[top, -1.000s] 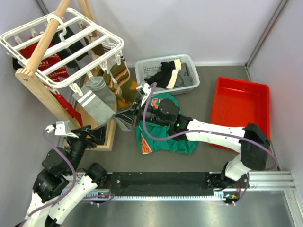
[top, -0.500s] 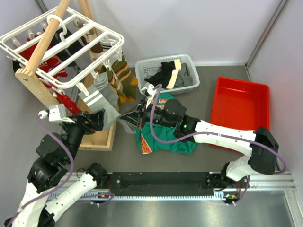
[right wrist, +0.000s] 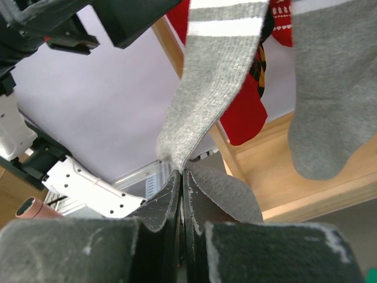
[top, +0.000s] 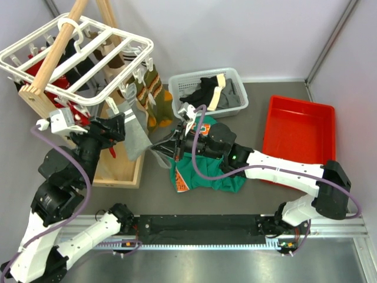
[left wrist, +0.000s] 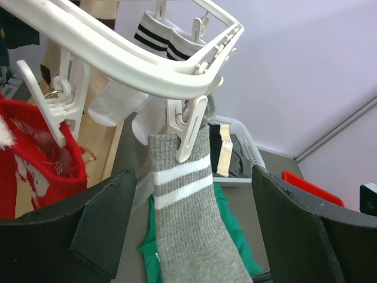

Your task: Remove the socks clipped to the hanger

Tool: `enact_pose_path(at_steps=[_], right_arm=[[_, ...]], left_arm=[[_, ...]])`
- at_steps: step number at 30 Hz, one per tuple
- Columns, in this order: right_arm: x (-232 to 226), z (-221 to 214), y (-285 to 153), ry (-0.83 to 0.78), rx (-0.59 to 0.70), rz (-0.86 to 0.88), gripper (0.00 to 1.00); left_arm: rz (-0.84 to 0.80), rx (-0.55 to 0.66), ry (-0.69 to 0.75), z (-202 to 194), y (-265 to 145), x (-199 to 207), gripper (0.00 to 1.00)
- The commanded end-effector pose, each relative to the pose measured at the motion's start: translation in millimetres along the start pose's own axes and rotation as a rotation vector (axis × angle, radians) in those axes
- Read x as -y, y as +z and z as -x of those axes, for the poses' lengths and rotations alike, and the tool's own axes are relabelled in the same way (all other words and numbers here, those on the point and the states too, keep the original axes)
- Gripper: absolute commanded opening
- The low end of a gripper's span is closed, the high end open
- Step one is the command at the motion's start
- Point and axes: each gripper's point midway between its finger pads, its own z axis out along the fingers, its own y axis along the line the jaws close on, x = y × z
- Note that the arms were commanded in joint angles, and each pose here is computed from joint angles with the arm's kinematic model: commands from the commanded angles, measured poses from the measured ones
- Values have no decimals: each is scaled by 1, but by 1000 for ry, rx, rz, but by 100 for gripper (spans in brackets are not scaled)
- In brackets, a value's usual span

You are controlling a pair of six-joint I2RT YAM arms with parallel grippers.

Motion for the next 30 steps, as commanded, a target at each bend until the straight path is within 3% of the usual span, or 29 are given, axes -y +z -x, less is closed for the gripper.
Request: enact_pose_path(at_steps=[1,10,19,22,30], right_arm=[[-18,23,-7,-19,58,75,0],[-32,22,-11,-20,59,162,0],[-40,13,-6,-5,29,234,0],[-39,16,-1,4,36,232,0],[-43,29,6,32,76,244,0]], left_arm=[[-37,24,-34,14,8,18,83],[-32,14,-25,15,18,25,81],[-17,36,13,21,19,23,85],[-113,21,17,23,8,35,86],[-142,-9,-2,19,-27,16,86]])
